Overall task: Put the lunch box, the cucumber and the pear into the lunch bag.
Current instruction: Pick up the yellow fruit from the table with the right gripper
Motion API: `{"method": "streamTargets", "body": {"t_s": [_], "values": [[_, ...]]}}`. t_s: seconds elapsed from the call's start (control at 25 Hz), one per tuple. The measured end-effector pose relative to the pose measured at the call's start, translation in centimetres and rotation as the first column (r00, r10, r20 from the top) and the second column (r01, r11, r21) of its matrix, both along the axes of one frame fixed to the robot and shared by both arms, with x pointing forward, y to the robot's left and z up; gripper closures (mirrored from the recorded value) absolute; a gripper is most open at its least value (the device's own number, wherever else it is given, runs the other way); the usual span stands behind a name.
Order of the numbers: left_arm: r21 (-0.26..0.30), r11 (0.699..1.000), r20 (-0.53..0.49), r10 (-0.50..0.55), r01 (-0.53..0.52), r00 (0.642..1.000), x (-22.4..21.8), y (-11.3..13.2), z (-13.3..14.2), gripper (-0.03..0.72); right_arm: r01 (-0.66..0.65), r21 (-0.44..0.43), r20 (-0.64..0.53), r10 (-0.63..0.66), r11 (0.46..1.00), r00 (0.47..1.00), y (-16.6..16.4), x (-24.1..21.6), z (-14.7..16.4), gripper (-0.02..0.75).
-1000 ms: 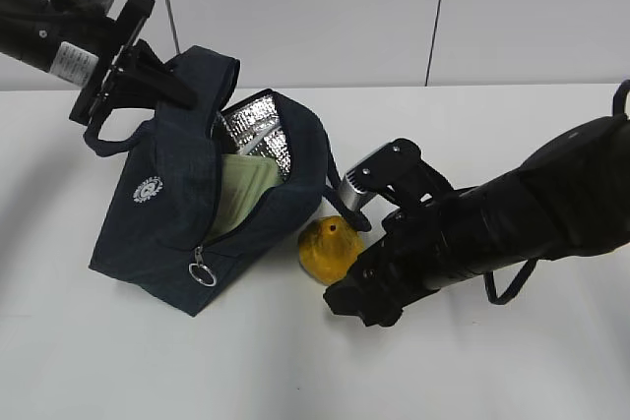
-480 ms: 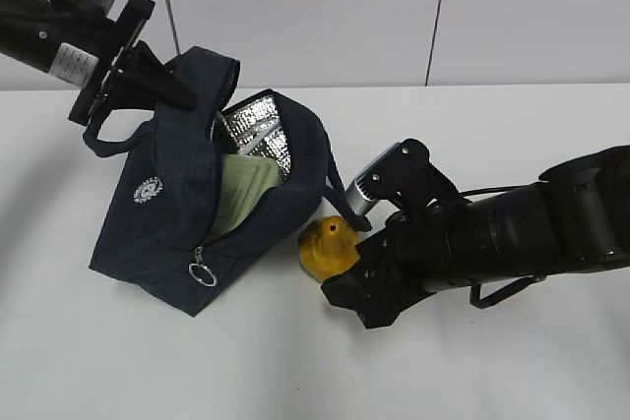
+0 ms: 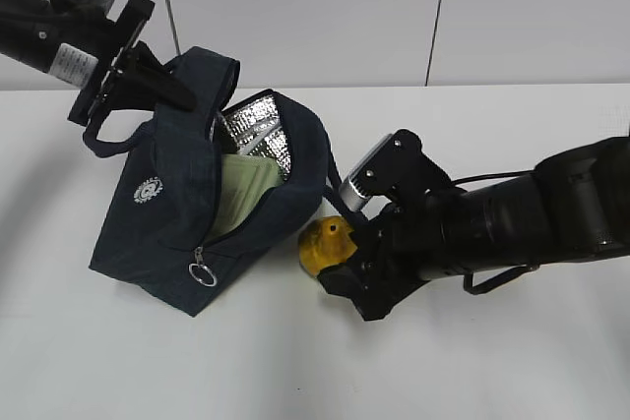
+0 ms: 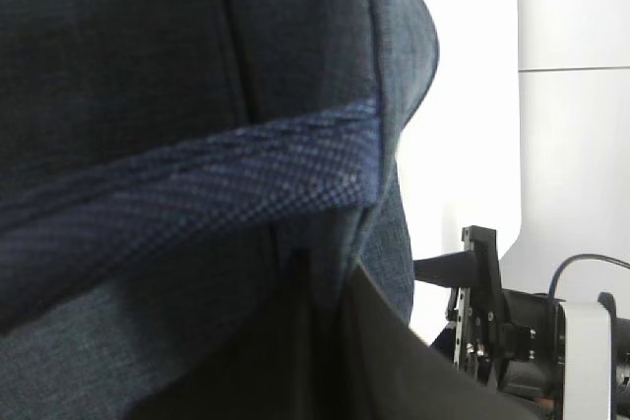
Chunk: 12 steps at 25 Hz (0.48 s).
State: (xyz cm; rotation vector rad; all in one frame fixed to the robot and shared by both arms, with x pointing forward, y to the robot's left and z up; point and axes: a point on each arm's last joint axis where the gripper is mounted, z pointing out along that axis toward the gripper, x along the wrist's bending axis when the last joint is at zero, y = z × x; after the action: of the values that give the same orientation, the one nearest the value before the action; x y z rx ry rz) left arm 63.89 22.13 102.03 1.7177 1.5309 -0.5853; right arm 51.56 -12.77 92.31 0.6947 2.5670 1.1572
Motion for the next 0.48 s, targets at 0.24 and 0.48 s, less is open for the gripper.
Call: {"method": "streamTargets", "body": {"t_s": [0.24,0.48], "values": [[0.002,1.0,0.002,-0.002,0.002,1.0,0.0,0.0,0.0,0.686,-0.014,0.0,0.033,0.014,1.0,0.999,0.6,1.3,0.2,0.259],[0.003,1.0,0.002,-0.002,0.002,1.0,0.0,0.0,0.0,0.686,-0.016,0.003,0.043,0.015,1.0,0.999,1.2,2.4,-0.1,0.26]]}}
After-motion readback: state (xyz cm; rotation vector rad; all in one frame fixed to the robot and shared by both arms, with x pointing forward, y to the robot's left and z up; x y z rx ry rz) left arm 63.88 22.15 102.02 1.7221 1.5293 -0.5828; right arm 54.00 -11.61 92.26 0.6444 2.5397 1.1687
